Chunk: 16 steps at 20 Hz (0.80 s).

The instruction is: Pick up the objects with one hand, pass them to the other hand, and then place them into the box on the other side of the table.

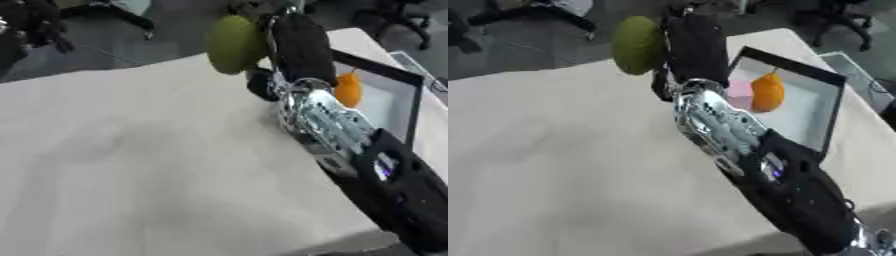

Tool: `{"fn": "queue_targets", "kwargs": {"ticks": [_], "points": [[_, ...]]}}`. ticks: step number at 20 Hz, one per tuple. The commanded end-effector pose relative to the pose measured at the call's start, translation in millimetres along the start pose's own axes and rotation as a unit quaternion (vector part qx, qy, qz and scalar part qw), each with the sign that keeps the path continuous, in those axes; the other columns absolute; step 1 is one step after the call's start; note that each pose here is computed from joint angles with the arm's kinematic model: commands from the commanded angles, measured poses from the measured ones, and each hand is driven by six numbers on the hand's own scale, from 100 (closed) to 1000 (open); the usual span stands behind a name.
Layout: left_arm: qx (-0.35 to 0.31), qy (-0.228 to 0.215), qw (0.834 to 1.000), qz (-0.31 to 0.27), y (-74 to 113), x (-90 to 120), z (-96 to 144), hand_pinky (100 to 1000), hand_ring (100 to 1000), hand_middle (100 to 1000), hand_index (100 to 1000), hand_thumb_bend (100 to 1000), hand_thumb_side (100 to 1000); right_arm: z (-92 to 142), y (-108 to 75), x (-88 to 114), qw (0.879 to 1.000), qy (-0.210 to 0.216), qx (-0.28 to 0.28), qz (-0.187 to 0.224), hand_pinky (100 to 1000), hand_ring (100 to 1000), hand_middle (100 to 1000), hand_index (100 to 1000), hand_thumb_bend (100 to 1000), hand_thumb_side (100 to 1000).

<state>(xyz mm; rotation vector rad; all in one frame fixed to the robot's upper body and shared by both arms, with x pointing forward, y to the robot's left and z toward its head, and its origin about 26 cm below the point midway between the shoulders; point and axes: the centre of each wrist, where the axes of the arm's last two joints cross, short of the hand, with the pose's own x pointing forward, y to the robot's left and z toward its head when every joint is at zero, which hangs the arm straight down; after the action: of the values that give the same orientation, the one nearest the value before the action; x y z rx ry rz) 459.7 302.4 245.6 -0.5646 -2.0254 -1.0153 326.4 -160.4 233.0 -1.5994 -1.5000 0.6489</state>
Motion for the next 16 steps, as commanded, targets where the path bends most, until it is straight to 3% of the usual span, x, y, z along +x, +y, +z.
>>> {"fn": "queue_targets", "kwargs": {"ticks": [1, 8, 9, 12, 13, 15, 16], "points": [[0.028, -0.009, 0.998, -0.050, 25.0, 26.1, 37.9, 708, 543, 606, 749, 100, 566, -21.8, 4.3, -28.1, 0.996, 0.056, -0.048, 0.048, 677, 600, 433, 309, 100, 100], [0.080, 0.005, 0.994, -0.078, 33.2, 35.4, 119.5, 708, 543, 607, 748, 100, 583, -52.4, 32.4, -96.5, 0.979, 0.166, -0.042, 0.112, 677, 606, 445, 368, 100, 100], [0.086, 0.006, 0.994, -0.074, 31.2, 35.2, 127.7, 708, 543, 606, 748, 100, 587, -55.9, 35.5, -107.7, 0.976, 0.183, -0.029, 0.116, 685, 618, 458, 414, 100, 100], [0.097, 0.000, 0.993, -0.065, 24.6, 39.4, 145.7, 710, 546, 608, 751, 100, 575, -60.7, 47.3, -144.8, 0.963, 0.237, 0.025, 0.125, 734, 704, 572, 727, 100, 100], [0.099, -0.004, 0.993, -0.064, 23.4, 42.5, 149.5, 710, 546, 608, 752, 100, 569, -62.0, 50.2, -158.2, 0.957, 0.256, 0.042, 0.127, 746, 723, 605, 783, 100, 100], [0.104, -0.012, 0.992, -0.064, 21.6, 49.2, 157.8, 710, 546, 608, 754, 100, 564, -64.9, 52.4, -188.4, 0.943, 0.295, 0.073, 0.134, 771, 763, 684, 861, 323, 137], [0.106, -0.016, 0.992, -0.063, 21.0, 51.8, 160.9, 710, 546, 608, 754, 100, 564, -66.3, 52.4, -202.0, 0.936, 0.313, 0.086, 0.135, 779, 776, 706, 881, 387, 171]]}}
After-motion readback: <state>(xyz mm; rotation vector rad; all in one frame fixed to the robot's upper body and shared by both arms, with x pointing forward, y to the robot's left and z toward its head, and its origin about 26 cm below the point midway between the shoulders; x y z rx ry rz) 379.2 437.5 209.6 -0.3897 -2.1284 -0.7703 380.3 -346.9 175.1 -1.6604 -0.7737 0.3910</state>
